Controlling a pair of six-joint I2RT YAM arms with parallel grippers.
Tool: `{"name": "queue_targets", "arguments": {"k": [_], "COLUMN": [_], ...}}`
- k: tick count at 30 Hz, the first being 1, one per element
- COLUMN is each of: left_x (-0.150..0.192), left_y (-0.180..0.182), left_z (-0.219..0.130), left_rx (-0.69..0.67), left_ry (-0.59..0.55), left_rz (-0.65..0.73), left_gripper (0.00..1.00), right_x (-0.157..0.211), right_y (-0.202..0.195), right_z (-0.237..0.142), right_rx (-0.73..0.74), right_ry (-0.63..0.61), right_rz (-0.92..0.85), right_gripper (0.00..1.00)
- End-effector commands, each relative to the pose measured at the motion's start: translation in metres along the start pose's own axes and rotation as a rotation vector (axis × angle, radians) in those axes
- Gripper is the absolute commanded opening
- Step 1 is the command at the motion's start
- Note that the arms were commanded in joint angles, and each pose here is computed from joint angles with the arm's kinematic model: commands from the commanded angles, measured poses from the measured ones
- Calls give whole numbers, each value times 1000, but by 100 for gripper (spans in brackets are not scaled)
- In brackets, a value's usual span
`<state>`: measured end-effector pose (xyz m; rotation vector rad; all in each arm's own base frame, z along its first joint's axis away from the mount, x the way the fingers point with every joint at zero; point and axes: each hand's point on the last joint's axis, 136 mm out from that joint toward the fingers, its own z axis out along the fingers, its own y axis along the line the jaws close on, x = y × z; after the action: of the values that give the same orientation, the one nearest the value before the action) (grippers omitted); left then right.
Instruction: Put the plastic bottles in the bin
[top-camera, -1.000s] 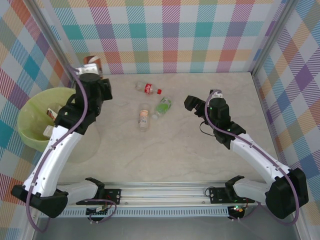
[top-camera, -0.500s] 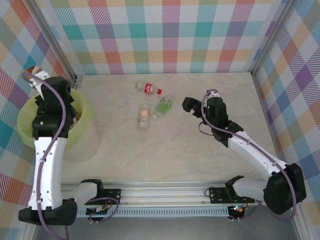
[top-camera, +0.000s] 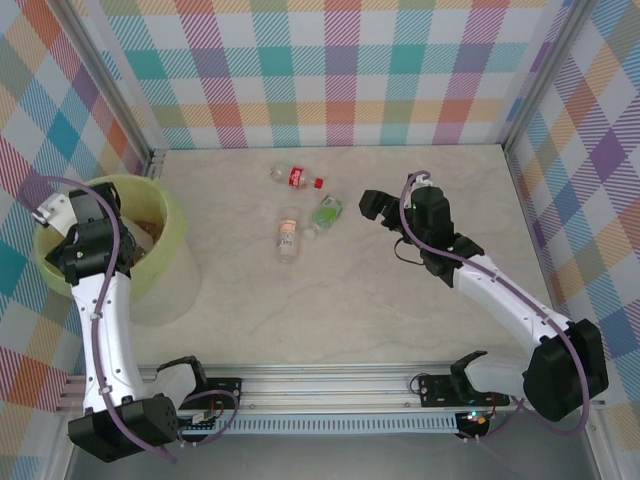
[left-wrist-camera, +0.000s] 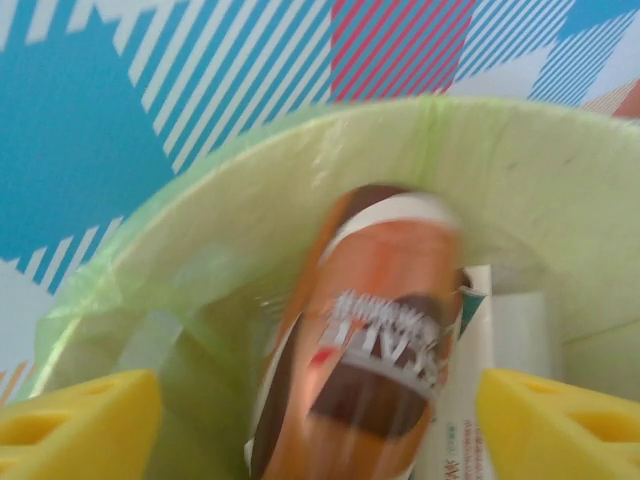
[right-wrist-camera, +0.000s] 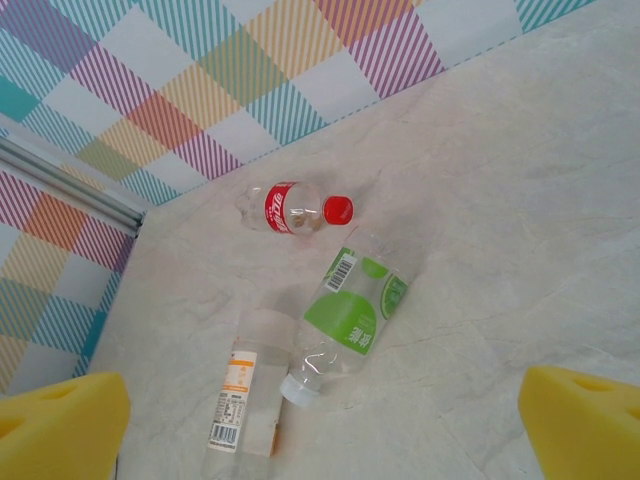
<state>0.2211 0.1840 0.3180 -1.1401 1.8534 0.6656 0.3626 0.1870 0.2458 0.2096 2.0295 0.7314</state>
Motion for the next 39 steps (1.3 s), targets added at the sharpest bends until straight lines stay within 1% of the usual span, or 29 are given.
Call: {"name": "queue_targets", "arguments": {"k": [1,2,3,7,12,15,20,25,28,31,35,37,39], "left_x": [-1,-1,-1,-6,-16,-13,4,42,77,110,156,177,198], "left_y": [15,13,8,-15,-27,-58,-117,-183,-222,-249,-277,-289,-303], "left_z": [-8,-10,-13,-31,-60,-88,-128,-165,-180,-182,-178,-176,-178], "left_rx": [-15,9,46,228,346,496,661,844,974,1054,1121,1142,1199], "left_ry": [-19,-17,-12,7,38,54,30,72,141,225,352,399,439], "left_rz": [-66,-75,-84,-126,-128,-82,72,221,310,337,356,379,413], "left_gripper": [93,99,100,100,100,100,100,100,100,100,100,100,100], "right_x": [-9,-10,-10,-10,-6,-4,-3,-5,-8,-8,-4,-3,-1], "right_y": [12,12,12,13,11,9,4,1,1,0,-9,-13,-15], "right_z": [-1,-1,0,3,8,10,10,7,4,0,-4,-6,-7], "right_rx": [-27,-25,-25,-25,-20,-8,13,34,48,55,84,99,110], "right_ry": [-7,-6,-5,3,19,23,20,16,19,21,9,8,14], "right_rz": [-16,-17,-18,-14,-3,2,31,33,34,33,50,55,56], "right_gripper": [100,100,100,100,100,100,100,100,100,100,100,100,100]}}
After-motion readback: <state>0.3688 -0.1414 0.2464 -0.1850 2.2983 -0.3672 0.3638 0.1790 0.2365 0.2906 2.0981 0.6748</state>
